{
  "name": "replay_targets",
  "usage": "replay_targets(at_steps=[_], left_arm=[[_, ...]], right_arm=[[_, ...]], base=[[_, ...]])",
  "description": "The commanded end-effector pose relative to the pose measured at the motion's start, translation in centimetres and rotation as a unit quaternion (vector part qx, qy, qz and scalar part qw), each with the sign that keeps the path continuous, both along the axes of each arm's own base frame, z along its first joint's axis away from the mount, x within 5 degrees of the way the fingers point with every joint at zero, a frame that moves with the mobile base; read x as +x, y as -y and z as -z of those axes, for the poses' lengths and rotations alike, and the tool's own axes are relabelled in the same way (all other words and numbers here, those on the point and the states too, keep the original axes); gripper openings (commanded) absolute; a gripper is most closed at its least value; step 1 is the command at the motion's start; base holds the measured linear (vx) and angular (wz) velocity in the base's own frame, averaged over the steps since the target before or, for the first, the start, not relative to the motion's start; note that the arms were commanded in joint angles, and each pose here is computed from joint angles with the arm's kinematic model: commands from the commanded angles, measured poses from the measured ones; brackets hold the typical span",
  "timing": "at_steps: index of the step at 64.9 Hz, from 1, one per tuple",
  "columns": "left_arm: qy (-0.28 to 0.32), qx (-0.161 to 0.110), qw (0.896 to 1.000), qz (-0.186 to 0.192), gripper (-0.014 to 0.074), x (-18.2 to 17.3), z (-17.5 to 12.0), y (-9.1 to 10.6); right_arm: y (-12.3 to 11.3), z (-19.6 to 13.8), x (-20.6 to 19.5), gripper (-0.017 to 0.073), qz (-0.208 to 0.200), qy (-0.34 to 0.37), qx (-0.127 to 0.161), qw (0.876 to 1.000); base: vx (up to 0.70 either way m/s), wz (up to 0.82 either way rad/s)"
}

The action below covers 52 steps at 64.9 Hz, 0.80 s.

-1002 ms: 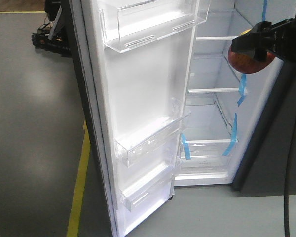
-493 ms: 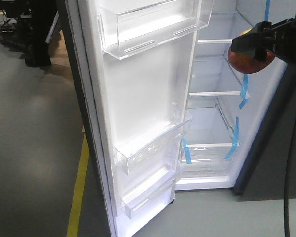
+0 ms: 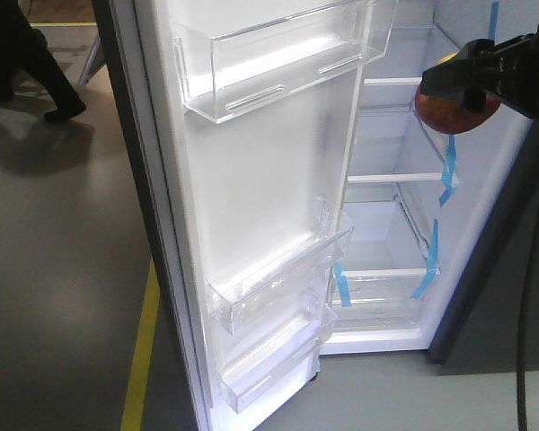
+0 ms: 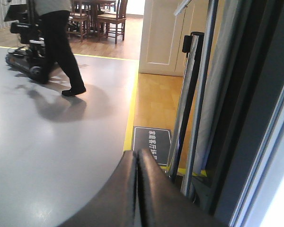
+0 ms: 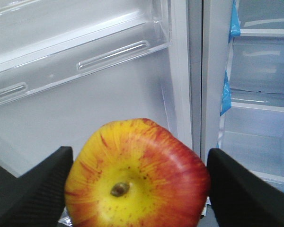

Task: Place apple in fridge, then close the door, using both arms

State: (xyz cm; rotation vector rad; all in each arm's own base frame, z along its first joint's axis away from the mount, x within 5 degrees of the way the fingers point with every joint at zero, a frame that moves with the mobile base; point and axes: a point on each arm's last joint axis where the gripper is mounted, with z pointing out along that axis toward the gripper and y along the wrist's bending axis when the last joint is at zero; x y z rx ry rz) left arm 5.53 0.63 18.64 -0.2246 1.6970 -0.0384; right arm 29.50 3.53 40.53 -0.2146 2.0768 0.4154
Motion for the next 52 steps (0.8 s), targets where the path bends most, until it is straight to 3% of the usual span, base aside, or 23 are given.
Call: replay_targets(at_steps=[1,52], left_arm=[[0.029,0.002,1.000,0.005,-0.0005,0.07,0.27,0.06],[0.029,0.002,1.000,0.005,-0.0005,0.07,0.27,0.06]], right_arm=[[0.19,-2.42,-0.67,-0.0005,0.015,0.058,0.012,0.998],[0.19,-2.42,-0.67,-0.0005,0.015,0.058,0.012,0.998]], base=[[0.05,0.00],[0.05,0.00]])
